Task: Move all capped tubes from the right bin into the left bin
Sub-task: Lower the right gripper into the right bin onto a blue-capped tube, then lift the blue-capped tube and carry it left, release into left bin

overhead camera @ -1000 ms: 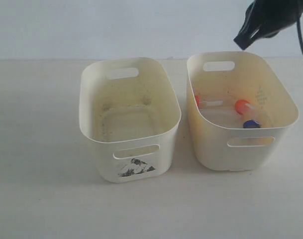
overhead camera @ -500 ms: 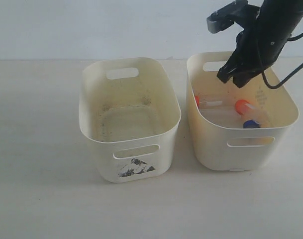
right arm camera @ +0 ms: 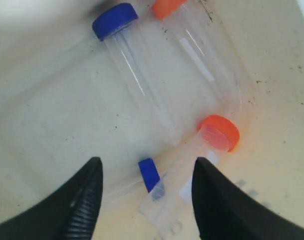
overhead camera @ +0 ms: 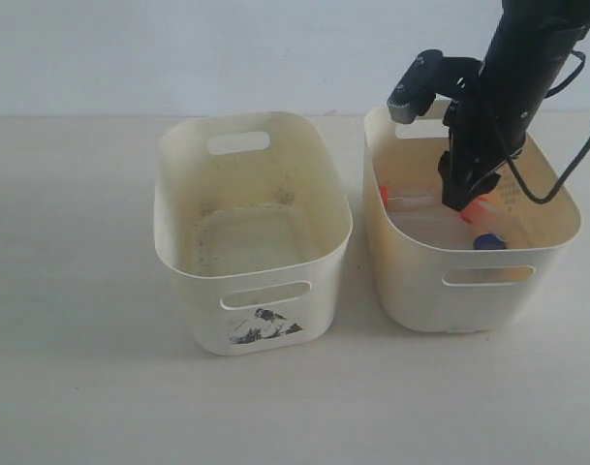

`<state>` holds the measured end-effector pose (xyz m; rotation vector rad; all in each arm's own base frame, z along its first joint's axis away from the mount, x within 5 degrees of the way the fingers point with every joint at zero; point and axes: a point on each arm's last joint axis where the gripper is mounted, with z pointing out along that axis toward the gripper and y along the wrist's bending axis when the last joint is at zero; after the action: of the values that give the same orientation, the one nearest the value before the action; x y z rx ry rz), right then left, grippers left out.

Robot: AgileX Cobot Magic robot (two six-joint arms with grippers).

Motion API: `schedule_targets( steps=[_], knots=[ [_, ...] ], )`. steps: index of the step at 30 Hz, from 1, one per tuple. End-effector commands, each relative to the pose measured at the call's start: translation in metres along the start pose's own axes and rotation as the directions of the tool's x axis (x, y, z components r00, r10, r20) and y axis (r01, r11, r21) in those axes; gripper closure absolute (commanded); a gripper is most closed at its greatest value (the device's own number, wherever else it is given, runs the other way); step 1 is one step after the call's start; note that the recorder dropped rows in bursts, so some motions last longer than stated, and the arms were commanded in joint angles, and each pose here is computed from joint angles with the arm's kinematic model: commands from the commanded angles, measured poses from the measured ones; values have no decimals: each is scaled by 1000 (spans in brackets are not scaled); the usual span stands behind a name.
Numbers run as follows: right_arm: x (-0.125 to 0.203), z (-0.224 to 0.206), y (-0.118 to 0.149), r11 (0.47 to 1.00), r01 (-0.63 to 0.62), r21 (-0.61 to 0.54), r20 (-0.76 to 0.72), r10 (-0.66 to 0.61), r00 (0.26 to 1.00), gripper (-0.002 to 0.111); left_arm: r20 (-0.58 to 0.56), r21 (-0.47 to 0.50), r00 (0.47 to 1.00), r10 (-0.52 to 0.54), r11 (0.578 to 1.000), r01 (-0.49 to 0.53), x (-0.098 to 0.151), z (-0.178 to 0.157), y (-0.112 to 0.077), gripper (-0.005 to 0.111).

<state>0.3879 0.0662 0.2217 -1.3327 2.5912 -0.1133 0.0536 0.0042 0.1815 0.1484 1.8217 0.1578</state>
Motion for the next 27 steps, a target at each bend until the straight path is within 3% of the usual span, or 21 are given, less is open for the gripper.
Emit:
schedule_targets(
  steps=[1,17,27],
  knots=[
    [-1,8,-1,995,103,-11,-14,-103,995,58,8,3,1000,-15,1000,15,-2,0,0,102],
    [-4,57,-2,978,200,-53,-28,-202,979,58,8,3,1000,-15,1000,15,-2,0,0,102],
    [-4,90,-2,978,195,-67,-38,-198,979,58,8,3,1000,-15,1000,15,-2,0,0,102]
  ],
)
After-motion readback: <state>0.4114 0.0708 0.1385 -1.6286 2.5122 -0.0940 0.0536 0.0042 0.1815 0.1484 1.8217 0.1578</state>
